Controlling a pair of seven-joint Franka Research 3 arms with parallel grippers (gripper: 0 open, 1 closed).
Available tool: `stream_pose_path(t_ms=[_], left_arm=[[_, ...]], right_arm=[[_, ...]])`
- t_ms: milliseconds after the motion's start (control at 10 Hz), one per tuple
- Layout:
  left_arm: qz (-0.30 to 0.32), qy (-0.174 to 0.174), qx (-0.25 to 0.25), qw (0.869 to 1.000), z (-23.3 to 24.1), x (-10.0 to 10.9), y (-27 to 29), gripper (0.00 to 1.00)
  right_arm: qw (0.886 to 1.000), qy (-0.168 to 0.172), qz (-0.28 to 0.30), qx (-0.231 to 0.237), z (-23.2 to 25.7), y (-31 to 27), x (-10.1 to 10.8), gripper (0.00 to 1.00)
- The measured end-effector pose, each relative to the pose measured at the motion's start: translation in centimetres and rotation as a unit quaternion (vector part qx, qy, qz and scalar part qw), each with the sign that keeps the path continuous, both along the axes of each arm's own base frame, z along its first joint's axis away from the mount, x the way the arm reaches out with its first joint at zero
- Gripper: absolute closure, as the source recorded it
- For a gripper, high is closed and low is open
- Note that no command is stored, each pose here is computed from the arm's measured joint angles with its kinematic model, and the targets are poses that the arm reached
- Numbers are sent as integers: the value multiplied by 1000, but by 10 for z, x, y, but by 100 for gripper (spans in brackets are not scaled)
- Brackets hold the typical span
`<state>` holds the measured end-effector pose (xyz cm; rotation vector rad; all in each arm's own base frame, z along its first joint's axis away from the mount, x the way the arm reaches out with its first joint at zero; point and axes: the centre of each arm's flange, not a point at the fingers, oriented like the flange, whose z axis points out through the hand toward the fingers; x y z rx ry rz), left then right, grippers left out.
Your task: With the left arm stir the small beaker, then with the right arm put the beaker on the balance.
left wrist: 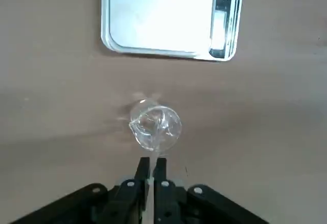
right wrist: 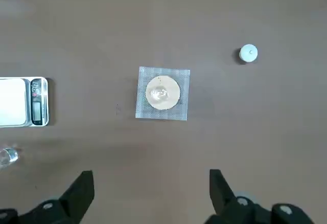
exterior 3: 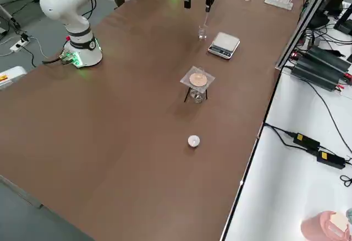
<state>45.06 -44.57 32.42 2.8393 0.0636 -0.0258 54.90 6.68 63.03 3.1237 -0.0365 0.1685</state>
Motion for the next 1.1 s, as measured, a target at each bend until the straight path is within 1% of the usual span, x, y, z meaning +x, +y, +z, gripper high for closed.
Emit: stream_pose_path(t_ms=[200, 500, 800, 1000, 1100], left_arm=[[8, -7, 20, 1000, -1, -7, -6, 93], [13, -9, 29, 999, 3, -4, -7, 93], [35, -19, 54, 998, -3, -5, -17, 93], [44, -9, 65, 997, -9, -11, -28, 93], [50, -10, 70, 996, -10, -14, -34, 93]], right_arm=[[1000, 0, 0, 0, 0, 0, 0, 0], [1000, 7, 0, -1, -1, 0, -1, 0], [1000, 12, 0, -1, -2, -1, -2, 0], [1000, 14, 0, -2, -2, 0, -3, 0], [1000, 16, 0, -2, -2, -1, -4, 0]])
